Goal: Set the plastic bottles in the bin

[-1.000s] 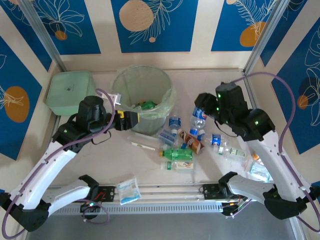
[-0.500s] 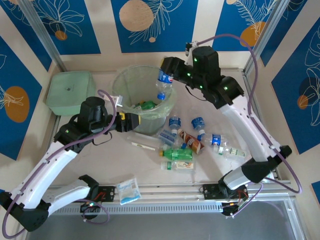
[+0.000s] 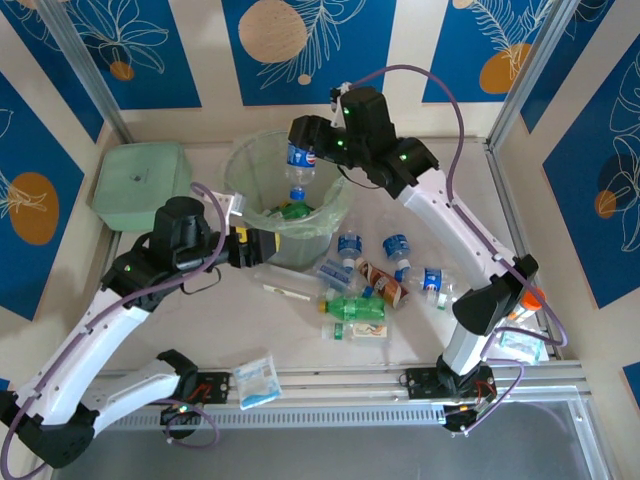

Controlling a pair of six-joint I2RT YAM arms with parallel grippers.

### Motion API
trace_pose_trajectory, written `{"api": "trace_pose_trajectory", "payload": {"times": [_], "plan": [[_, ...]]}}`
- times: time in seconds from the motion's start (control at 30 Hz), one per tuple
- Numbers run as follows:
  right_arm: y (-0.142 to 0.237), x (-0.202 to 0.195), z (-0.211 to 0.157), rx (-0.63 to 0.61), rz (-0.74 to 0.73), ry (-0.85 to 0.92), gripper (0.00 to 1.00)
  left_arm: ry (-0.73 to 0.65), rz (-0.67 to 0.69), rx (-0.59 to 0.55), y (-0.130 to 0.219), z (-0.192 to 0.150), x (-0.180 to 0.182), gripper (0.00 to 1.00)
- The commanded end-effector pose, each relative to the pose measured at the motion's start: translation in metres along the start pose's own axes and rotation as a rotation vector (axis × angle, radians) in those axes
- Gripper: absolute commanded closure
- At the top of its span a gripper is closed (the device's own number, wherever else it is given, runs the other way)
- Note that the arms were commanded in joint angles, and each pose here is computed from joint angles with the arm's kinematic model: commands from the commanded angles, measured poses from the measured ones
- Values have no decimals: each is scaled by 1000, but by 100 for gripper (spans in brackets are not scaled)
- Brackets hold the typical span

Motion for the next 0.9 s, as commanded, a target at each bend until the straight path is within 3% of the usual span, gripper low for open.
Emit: {"api": "trace_pose_trajectory", "payload": {"times": [0.0, 0.47, 0.63, 0.87], "plan": [[-5, 3, -8, 13, 3, 22, 42, -16, 4, 21, 3, -7, 1, 26], [-24, 4, -27, 68, -70, 88, 23, -53, -12, 44, 10, -9, -3, 23], [-10, 10, -21, 40, -76, 113, 21, -61, -21, 48, 10, -9, -4, 22], [42, 10, -6, -65, -135, 145, 21, -73, -20, 64, 7, -7, -7, 24]]}}
Point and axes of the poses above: each hand's point on the last joint's axis, 136 mm out from that joint toward the fingers, its own y axis back along the fingers, its own x axis along the line the jaws close on, z = x × y, the point moved 6 cm from there along y, back along the fingers, and after that the axes turned 10 degrees about y, right-handed, at the moved point
